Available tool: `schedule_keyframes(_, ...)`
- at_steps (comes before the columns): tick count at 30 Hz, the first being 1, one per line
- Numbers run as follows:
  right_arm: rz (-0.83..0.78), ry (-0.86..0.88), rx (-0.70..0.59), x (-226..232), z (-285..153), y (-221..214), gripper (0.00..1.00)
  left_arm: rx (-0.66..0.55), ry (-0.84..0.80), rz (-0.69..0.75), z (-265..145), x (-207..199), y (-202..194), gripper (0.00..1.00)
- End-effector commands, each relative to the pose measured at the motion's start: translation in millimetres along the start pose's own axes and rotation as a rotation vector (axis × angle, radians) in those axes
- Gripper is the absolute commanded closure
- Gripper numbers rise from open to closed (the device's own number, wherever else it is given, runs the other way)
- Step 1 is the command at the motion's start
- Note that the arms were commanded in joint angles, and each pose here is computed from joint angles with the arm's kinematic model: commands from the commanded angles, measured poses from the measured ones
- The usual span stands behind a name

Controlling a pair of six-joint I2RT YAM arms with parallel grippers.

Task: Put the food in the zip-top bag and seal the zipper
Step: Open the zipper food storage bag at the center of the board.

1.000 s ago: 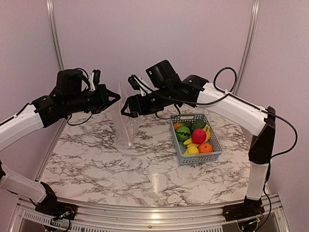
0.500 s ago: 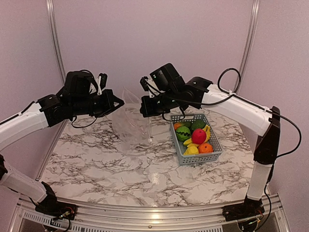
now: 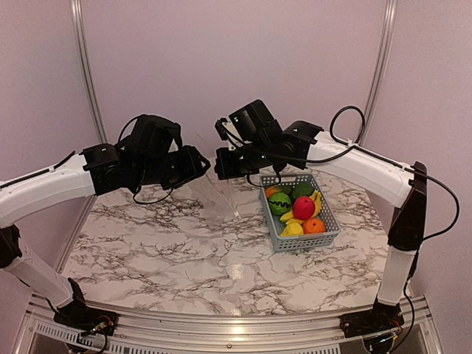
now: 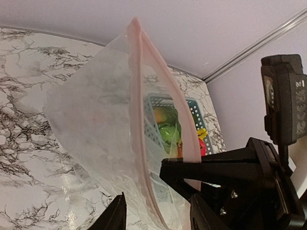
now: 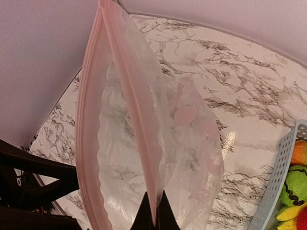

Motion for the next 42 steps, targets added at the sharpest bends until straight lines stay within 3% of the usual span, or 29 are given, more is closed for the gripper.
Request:
schedule_keyframes(1,0.019,0.018,-0.08,9,-12,22,1.0,-0.057,0.161,-0.084,6,29,3,0.56)
schedule_keyframes(9,0.01,0.062,-0.094,16,-9,14,1.0,-0.034,0.147,-0.087,33,25,-6,0.56)
schedule_keyframes(11,0.024,0.039,-0.078,10,-4,5,1.0,-0.031,0.169,-0.073,36,26,-6,0.65)
schedule_keyframes(16,0.18,-0.148,-0.056,-46,-20,-11,1.0,-0.125,0.296,-0.061,11,51,9,1.0)
schedule_keyframes(20,0.264,-0.209,-0.103,-78,-42,-22,1.0,-0.151,0.303,-0.038,-6,61,13,1.0)
schedule_keyframes(24,0.243,-0.141,-0.117,-69,-45,-19,1.0,-0.072,0.252,0.012,5,52,2,1.0)
schedule_keyframes(29,0.189,0.093,-0.085,-33,-35,-15,0.76,-0.04,0.274,0.07,7,50,0,1.0)
schedule_keyframes(32,0.147,0.192,-0.091,-16,-49,-3,0.58,-0.04,0.305,0.121,-2,55,8,1.0)
schedule_keyframes(35,0.094,0.284,-0.119,-6,-75,10,0.47,-0.036,0.346,0.146,-18,68,19,1.0)
schedule_keyframes(39,0.056,0.212,-0.13,-29,-101,6,0.38,-0.062,0.417,0.189,-59,87,48,1.0)
schedule_keyframes(42,0.128,0.024,-0.07,-88,-100,-27,0.37,-0.079,0.477,0.286,-89,96,65,1.0)
Point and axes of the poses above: each gripper's point midway between its finger pads, its own z axis out along the fingers, its own x axis along the line the jaws close on, y = z × x, the point moved 2 cm from there along -z, back along the fingers, and after that the axes turned 10 degrees about -z, right-handed, at the moved point
